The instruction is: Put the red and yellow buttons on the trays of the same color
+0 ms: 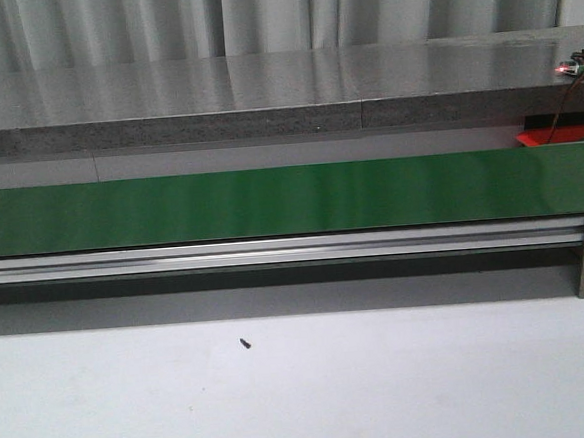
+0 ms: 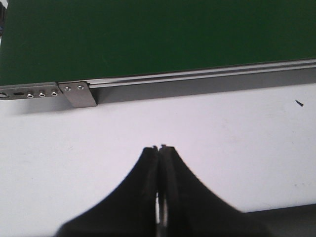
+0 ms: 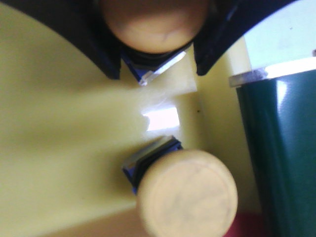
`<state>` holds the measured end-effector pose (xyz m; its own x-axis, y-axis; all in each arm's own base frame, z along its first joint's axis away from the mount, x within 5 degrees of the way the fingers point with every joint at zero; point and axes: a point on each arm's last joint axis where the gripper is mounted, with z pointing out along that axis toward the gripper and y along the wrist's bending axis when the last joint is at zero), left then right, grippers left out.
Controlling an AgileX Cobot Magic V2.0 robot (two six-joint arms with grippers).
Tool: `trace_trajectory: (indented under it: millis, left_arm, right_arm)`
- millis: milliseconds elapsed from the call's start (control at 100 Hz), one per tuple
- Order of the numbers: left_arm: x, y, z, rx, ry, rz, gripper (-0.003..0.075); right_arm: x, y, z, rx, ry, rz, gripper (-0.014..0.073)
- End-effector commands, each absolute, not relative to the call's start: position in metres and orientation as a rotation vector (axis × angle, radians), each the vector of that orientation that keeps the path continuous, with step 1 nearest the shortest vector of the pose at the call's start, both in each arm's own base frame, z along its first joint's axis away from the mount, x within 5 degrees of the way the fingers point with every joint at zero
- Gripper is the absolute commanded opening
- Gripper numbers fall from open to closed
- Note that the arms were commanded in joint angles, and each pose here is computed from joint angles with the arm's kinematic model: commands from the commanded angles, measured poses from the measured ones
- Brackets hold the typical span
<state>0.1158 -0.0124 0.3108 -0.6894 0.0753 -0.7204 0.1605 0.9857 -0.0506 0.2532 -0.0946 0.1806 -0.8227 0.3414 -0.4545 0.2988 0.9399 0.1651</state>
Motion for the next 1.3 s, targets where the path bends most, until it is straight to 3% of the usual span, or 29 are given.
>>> trace_trajectory:
  millis: [0,70,140,550,670,870,1290]
  left_arm:
    - [0.119,-0.014,0.322,0.147,2.256,-0.150,-0.0020]
    - [0.119,-0.014,0.322,0.147,2.256,-0.150,-0.0020]
    - [0.119,-0.014,0.322,0.147,2.256,-0.150,-0.0020]
    - [0.119,-0.014,0.322,0.147,2.256,-0.150,-0.0020]
    - [0.119,-0.014,0.322,0.147,2.256,-0.150,-0.0020]
    - [0.119,-0.014,0.322,0.147,2.256,-0.150,-0.0020]
    - [0.119,-0.014,0.322,0.147,2.256,-0.150,-0.0020]
  right_arm:
    - [0.257,-0.097,0.196,0.461,2.519,0.084,0.0440]
    - [0.257,-0.097,0.197,0.460,2.517,0.084,0.0531]
    - [0.256,-0.097,0.200,0.456,2.508,0.082,0.0566]
    - [0.232,-0.083,0.253,0.360,2.374,0.050,0.0554]
    - [0.220,-0.072,0.274,0.290,2.313,0.038,0.0407]
    - [0.199,-0.045,0.302,0.148,2.235,0.059,-0.0070]
    - [0.165,-0.011,0.329,0.000,2.159,0.149,-0.0059]
